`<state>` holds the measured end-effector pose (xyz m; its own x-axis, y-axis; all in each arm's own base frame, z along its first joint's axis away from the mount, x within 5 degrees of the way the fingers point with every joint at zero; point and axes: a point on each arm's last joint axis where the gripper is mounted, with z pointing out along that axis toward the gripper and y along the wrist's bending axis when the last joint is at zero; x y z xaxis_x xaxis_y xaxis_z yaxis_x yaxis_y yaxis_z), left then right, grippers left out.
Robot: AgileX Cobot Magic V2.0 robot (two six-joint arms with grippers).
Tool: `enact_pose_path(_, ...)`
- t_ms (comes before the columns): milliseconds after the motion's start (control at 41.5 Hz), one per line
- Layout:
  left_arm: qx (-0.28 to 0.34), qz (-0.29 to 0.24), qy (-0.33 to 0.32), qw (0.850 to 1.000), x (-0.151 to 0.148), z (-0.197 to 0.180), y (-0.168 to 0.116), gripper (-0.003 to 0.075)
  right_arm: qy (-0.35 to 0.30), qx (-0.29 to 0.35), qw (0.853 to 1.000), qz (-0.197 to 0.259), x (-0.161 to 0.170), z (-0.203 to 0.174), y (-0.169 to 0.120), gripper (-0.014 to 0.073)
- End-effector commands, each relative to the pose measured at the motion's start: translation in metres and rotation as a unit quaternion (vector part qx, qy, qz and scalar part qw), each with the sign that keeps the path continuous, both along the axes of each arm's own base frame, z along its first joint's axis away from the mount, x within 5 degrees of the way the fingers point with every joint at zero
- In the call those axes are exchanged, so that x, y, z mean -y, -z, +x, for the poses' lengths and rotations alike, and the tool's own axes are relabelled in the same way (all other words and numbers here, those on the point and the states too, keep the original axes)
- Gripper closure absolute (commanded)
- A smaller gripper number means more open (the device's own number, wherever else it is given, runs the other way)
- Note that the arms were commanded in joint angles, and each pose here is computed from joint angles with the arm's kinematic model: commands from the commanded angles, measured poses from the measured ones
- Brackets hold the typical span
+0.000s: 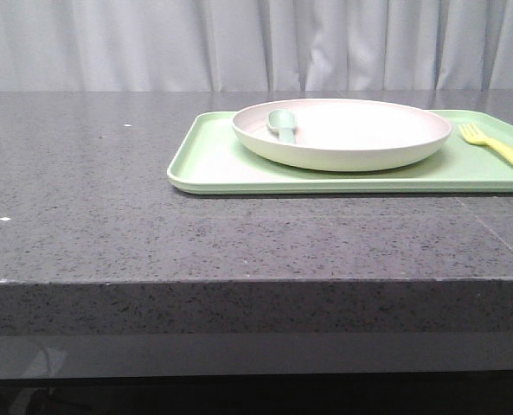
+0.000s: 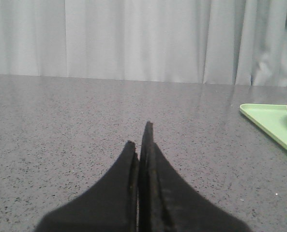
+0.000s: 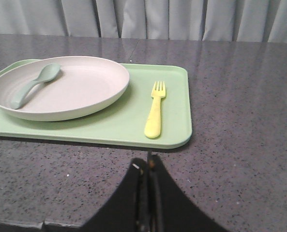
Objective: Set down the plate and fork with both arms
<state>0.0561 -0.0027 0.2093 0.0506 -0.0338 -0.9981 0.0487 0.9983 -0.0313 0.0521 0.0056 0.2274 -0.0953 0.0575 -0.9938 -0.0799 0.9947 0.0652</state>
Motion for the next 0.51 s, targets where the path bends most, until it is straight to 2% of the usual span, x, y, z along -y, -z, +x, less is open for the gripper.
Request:
enact_pose_path(0, 0.052, -0.008, -0.002, 0.999, 0.000, -0.003, -0.006, 0.0740, 0.014, 0.083, 0.996, -0.001, 0.002, 0.002, -0.001, 0.0663)
enact_pose_path(193, 0.052, -0.008, -0.002, 0.999, 0.000, -0.003, -0.006, 0.0741, 0.030, 0.125, 0.992, 0.000, 0.004, 0.002, 0.015, 0.0663)
enact_pose_path(481, 0.052, -0.008, -0.002, 0.999, 0.000, -0.003, -0.006, 0.0740, 0.033, 0.119, 0.992, 0.000, 0.005, 0.002, 0.015, 0.0663)
